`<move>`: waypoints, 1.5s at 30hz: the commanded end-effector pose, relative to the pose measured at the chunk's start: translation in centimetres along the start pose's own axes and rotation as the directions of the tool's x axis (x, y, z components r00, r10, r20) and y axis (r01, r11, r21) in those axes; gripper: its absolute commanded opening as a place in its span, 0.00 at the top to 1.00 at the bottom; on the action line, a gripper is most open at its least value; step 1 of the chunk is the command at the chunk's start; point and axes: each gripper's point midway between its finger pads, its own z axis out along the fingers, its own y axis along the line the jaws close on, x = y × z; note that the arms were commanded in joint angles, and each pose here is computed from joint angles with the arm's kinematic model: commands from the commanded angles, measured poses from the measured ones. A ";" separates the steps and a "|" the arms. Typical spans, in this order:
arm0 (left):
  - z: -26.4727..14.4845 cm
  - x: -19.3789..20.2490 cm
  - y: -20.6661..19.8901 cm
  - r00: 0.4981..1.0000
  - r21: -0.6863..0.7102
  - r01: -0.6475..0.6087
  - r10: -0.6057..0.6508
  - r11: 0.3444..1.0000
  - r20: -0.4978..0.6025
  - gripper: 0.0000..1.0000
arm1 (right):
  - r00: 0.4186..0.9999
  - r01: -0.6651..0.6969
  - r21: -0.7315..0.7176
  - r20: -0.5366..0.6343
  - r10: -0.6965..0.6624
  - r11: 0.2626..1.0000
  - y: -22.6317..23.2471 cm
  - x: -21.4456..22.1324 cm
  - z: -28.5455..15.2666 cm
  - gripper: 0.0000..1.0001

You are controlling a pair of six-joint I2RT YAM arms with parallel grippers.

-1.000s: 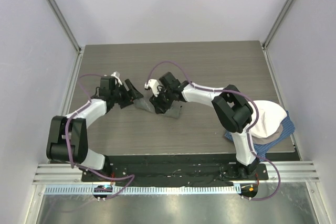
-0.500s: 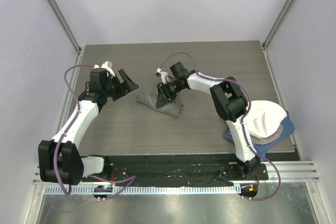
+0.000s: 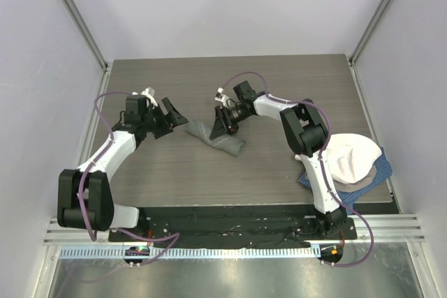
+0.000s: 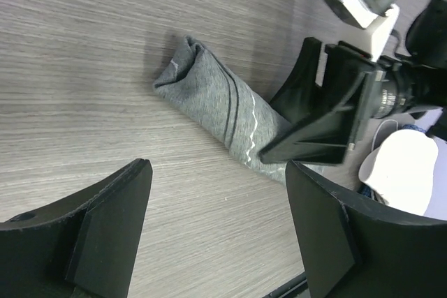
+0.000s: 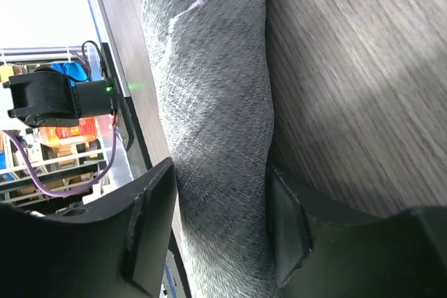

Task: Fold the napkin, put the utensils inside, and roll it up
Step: Roll the napkin with the utensil

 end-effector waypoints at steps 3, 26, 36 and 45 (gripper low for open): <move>1.0 -1.7 -1.1 0.998 0.055 -0.009 0.006 0.998 0.061 0.19 | 0.999 -0.034 0.215 0.014 0.032 0.976 -5.0 0.6 -0.3 0.37; 1.2 -5.4 -1.5 0.982 -0.071 -0.073 0.085 0.995 0.169 0.12 | 0.925 0.164 0.438 0.243 -0.292 0.884 -1.1 -7.7 -9.3 0.06; -13.9 -11.7 -0.6 0.900 -0.175 -0.161 0.217 0.971 0.377 0.00 | 0.715 -0.113 0.753 0.515 -0.473 0.649 2.3 -5.1 -23.5 0.05; -15.2 -9.0 -1.8 0.864 -0.110 -0.324 0.341 0.940 0.369 0.00 | 0.479 -0.373 0.773 0.634 -0.608 0.513 4.9 3.8 -31.6 0.04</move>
